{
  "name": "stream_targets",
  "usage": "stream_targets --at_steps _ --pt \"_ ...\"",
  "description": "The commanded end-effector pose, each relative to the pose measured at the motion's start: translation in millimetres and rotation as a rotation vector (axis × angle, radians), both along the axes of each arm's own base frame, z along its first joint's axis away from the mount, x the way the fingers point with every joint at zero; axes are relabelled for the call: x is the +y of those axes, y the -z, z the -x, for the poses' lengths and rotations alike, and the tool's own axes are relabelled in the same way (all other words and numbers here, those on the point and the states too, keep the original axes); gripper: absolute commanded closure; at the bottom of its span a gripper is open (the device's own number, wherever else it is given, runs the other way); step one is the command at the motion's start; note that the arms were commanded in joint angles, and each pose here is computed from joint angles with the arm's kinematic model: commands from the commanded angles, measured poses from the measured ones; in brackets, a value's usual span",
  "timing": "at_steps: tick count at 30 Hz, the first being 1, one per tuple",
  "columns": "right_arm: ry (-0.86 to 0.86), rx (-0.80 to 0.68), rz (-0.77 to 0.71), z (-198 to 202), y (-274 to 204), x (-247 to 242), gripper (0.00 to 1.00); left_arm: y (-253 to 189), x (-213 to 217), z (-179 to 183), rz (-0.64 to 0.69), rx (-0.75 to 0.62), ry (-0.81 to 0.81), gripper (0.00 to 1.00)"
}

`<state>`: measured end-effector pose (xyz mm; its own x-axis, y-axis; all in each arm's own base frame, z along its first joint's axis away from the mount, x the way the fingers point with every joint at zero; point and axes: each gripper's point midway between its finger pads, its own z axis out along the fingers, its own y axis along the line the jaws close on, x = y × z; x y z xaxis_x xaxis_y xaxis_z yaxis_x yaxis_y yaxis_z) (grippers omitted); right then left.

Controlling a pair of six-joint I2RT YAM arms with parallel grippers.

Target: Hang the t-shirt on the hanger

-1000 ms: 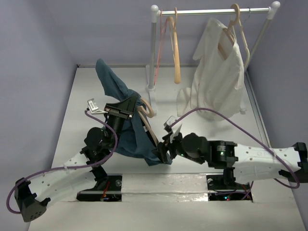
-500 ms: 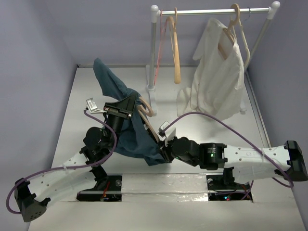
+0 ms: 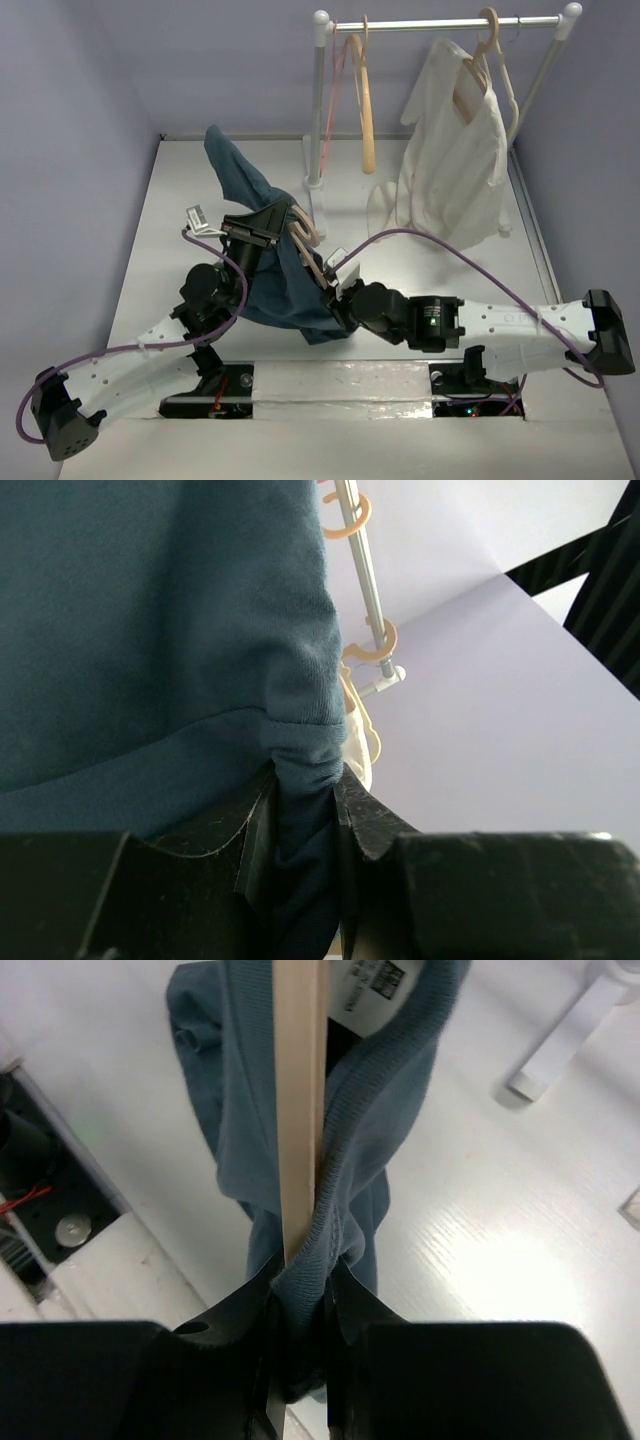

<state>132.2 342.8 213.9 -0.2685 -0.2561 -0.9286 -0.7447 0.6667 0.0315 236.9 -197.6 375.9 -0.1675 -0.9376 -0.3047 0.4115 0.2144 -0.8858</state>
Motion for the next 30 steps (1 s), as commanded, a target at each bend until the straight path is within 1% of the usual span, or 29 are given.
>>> stream_targets --at_steps 1,5,8,12,20,21,22,24,25,26,30 --pt "0.031 -0.079 -0.154 -13 -55 18 0.84 -15 -5 12 0.074 -0.048 0.080 1.00" --pt "0.038 -0.095 -0.179 -24 -61 19 0.85 -13 -6 15 0.081 -0.045 0.094 1.00" --pt "0.040 -0.134 -0.239 -35 -88 24 0.86 -4 -9 13 0.080 -0.024 0.103 1.00" --pt "0.019 -0.170 -0.261 -38 -111 32 0.85 5 -9 10 0.070 -0.002 0.097 1.00" --pt "-0.012 -0.156 -0.262 -35 -109 40 0.78 5 -5 11 0.070 -0.005 0.083 1.00" --pt "0.000 -0.147 -0.268 -35 -109 38 0.75 3 -3 11 0.071 -0.009 0.074 1.00" --pt "0.013 -0.134 -0.271 -35 -109 34 0.66 5 -1 10 0.051 -0.003 0.061 1.00" --pt "0.005 -0.110 -0.247 -31 -97 26 0.55 -1 7 10 0.062 -0.012 0.031 1.00" --pt "-0.004 -0.104 -0.262 -27 -101 20 0.45 -4 9 10 0.065 -0.018 0.020 1.00" --pt "-0.028 -0.064 -0.233 -20 -90 17 0.41 -8 13 10 0.063 -0.026 0.001 1.00" --pt "-0.056 0.031 -0.216 -4 -71 3 0.32 -17 17 8 0.058 -0.040 -0.025 1.00"
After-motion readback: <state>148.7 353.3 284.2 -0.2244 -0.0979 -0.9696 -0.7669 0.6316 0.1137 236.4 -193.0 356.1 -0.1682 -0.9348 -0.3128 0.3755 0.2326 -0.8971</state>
